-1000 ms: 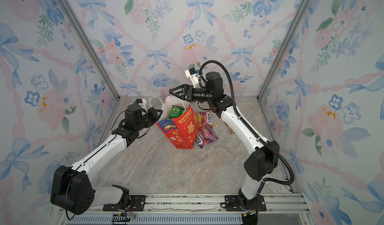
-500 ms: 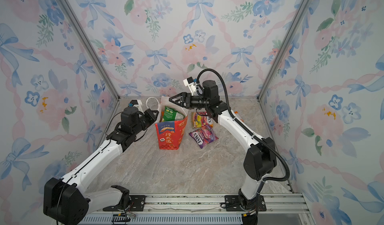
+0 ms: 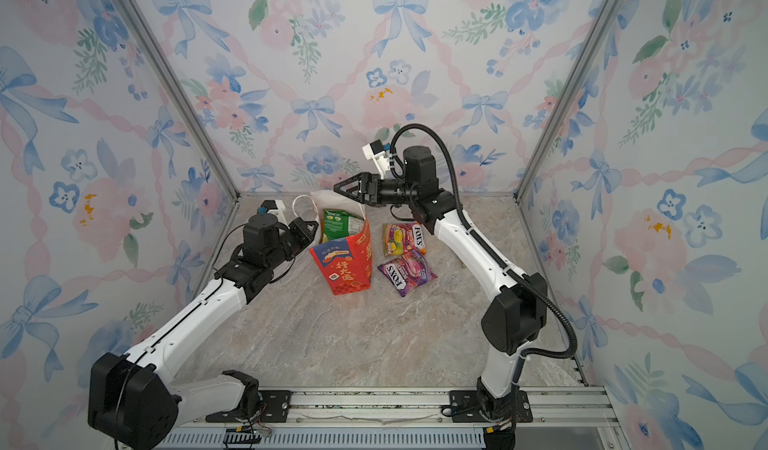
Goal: Place the snacks into the paper bag
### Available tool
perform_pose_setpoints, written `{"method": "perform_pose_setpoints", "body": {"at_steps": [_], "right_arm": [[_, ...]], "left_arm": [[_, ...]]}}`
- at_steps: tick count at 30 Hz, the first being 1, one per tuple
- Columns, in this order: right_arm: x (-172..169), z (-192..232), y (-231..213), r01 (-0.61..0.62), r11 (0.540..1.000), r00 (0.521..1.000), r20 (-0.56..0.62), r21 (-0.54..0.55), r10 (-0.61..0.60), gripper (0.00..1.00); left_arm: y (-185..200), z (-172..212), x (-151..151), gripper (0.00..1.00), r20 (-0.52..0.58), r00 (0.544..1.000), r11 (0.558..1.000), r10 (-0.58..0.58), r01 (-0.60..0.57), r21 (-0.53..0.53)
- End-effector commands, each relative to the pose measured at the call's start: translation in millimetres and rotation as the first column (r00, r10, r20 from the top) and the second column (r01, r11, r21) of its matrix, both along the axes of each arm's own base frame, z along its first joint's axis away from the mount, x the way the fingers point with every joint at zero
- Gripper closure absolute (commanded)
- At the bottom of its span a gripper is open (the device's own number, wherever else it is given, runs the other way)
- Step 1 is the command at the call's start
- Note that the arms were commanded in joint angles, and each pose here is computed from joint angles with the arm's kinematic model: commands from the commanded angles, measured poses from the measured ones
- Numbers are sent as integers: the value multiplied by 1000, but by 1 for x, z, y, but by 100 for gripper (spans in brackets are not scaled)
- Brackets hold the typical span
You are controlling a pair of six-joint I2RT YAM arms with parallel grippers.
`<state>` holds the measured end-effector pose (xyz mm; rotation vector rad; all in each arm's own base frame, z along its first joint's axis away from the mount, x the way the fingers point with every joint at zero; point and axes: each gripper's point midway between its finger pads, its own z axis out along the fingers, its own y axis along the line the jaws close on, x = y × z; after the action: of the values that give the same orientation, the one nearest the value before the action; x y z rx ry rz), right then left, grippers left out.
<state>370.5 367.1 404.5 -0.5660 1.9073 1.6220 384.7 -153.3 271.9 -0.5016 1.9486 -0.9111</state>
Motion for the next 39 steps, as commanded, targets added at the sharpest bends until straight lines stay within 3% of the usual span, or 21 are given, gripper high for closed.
{"method": "perform_pose_setpoints", "body": {"at_steps": [1,6,10,22,27,33,39], "right_arm": [[-9,20,2,-41,999,996,83,29,39,15],[-5,-9,4,-31,999,999,14,31,31,15],[-8,5,2,-43,999,999,28,27,42,14],[-17,-51,-40,53,989,996,-64,-135,-62,8],[-44,-57,-70,46,972,997,-53,-230,-60,0],[-73,-59,-102,67,951,997,-27,-301,-79,1],[-92,-86,-145,142,906,984,-40,-398,-172,3]], "left_arm": [[-6,7,0,94,24,999,1000,-25,25,6],[-4,-11,-1,93,-17,1000,1000,-13,14,11],[-6,3,1,94,13,1000,1000,-28,28,10],[3,-10,-5,93,-15,1000,1000,0,0,25],[5,-14,-4,93,-24,1000,1000,4,-3,27],[5,-12,-5,93,-21,1000,1000,1,0,19],[5,-3,-5,93,1,1000,1000,-1,1,19]]}}
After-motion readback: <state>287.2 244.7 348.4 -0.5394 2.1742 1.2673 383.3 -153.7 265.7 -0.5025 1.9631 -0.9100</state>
